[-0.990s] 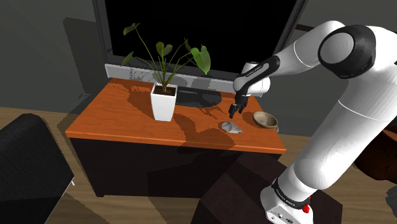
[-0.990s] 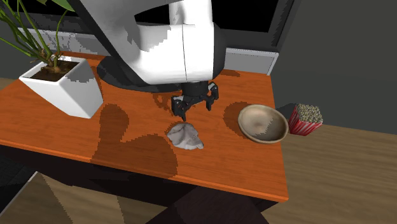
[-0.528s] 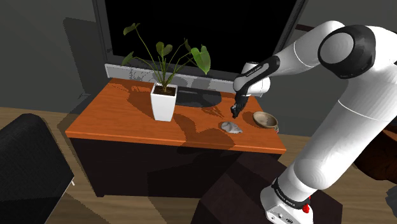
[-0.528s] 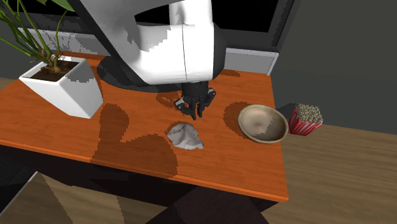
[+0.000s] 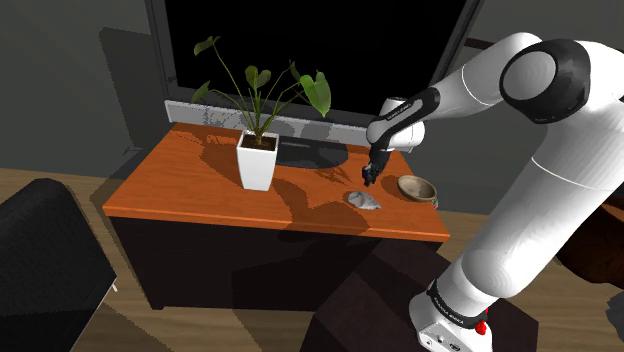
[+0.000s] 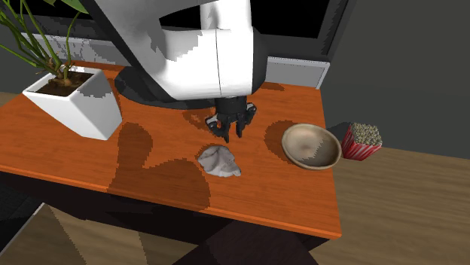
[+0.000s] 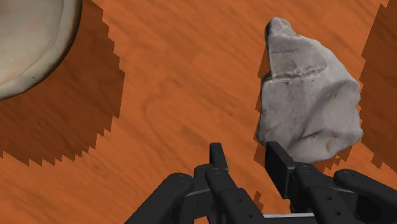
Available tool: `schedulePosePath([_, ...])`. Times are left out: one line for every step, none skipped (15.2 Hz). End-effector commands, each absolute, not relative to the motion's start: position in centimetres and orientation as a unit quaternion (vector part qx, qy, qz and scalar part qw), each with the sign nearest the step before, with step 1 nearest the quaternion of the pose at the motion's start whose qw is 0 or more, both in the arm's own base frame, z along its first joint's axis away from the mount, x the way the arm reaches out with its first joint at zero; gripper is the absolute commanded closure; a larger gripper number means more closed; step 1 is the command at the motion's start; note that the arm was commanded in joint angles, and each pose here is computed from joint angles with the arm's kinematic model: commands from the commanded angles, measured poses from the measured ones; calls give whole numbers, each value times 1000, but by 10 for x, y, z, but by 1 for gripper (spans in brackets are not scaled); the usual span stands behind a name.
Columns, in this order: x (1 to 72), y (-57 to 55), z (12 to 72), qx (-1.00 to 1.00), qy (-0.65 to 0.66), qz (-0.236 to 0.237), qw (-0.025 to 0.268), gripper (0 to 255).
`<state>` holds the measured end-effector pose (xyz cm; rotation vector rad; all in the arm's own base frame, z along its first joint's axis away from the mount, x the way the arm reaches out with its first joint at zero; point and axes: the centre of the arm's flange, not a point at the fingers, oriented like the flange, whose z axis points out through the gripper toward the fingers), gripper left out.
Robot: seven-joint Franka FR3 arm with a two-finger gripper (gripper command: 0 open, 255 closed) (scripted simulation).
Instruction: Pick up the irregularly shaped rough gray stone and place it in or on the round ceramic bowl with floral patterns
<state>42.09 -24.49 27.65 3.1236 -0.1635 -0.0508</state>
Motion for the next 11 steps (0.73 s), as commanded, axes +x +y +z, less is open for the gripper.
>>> schedulePosePath([410,-235,275,999,-40,-10,10,0])
schedulePosePath([398,-224,273,999,-28,-5,13,0])
schedulePosePath([387,-215,271,1000,-17,1,17,0])
schedulePosePath([375,-205,269,1000,-5,7,20,0])
schedulePosePath([363,-196,266,1000,7,13,23,0])
schedulePosePath([351,-187,264,999,19,19,27,0])
schedulePosePath([339,-178,261,999,31,25,30,0])
schedulePosePath([336,-177,260,999,34,26,31,0])
schedulePosePath([336,-177,255,999,34,26,31,0])
schedulePosePath([337,-177,250,999,34,26,31,0])
schedulePosePath([337,-178,245,999,34,26,31,0])
